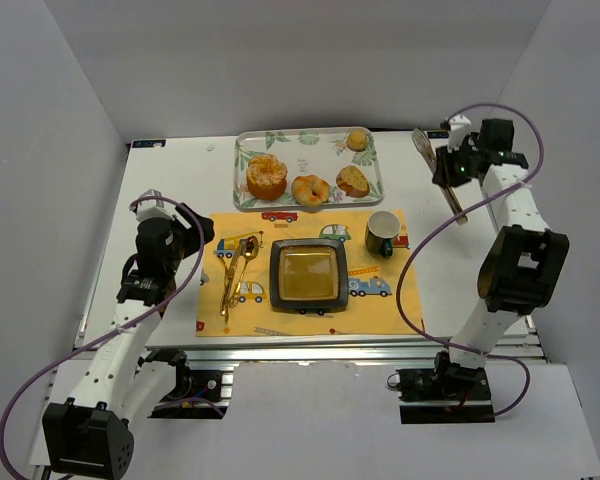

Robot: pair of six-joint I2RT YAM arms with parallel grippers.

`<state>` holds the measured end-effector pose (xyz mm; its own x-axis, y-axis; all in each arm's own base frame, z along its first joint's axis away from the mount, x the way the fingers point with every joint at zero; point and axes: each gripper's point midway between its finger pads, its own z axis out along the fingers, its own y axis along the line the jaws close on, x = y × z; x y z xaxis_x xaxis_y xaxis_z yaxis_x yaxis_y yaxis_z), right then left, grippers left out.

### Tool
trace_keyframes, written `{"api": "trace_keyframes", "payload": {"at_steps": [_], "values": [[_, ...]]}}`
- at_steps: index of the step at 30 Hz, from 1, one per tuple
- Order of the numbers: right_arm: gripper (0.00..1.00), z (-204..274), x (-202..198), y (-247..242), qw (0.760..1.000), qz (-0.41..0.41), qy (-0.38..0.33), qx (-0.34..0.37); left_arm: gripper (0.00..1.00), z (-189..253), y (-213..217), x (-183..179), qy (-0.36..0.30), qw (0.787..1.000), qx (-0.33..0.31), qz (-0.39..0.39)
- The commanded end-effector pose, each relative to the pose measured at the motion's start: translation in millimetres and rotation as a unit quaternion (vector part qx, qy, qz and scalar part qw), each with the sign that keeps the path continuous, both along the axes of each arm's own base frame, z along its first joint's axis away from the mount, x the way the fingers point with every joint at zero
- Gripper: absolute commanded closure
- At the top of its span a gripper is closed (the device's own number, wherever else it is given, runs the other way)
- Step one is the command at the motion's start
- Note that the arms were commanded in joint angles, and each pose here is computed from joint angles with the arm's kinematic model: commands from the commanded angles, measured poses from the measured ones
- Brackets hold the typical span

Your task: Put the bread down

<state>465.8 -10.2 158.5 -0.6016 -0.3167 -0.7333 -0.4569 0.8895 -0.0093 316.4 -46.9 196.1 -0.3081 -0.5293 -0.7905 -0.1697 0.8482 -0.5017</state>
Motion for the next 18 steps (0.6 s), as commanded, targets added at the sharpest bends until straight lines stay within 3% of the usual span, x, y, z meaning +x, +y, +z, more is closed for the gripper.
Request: {"api": "trace_keyframes", "payload": {"at_steps": [1, 9, 18], "values": [[0.63, 34, 3, 48, 0.997, 0.068, -0.002, 0.037, 0.17, 21, -1, 4, -0.025, 1.000, -0.007, -0.001], [0.59, 73, 19, 123, 0.987, 0.144, -0.024, 0.062, 0.17, 29, 2, -3, -0.034, 0.999, -0.013, 0.008], [0.57, 91, 18, 162, 0.980, 0.180, -0.033, 0.080, 0.17, 29, 6, -10, -0.031, 0.999, -0.011, 0.017]]}}
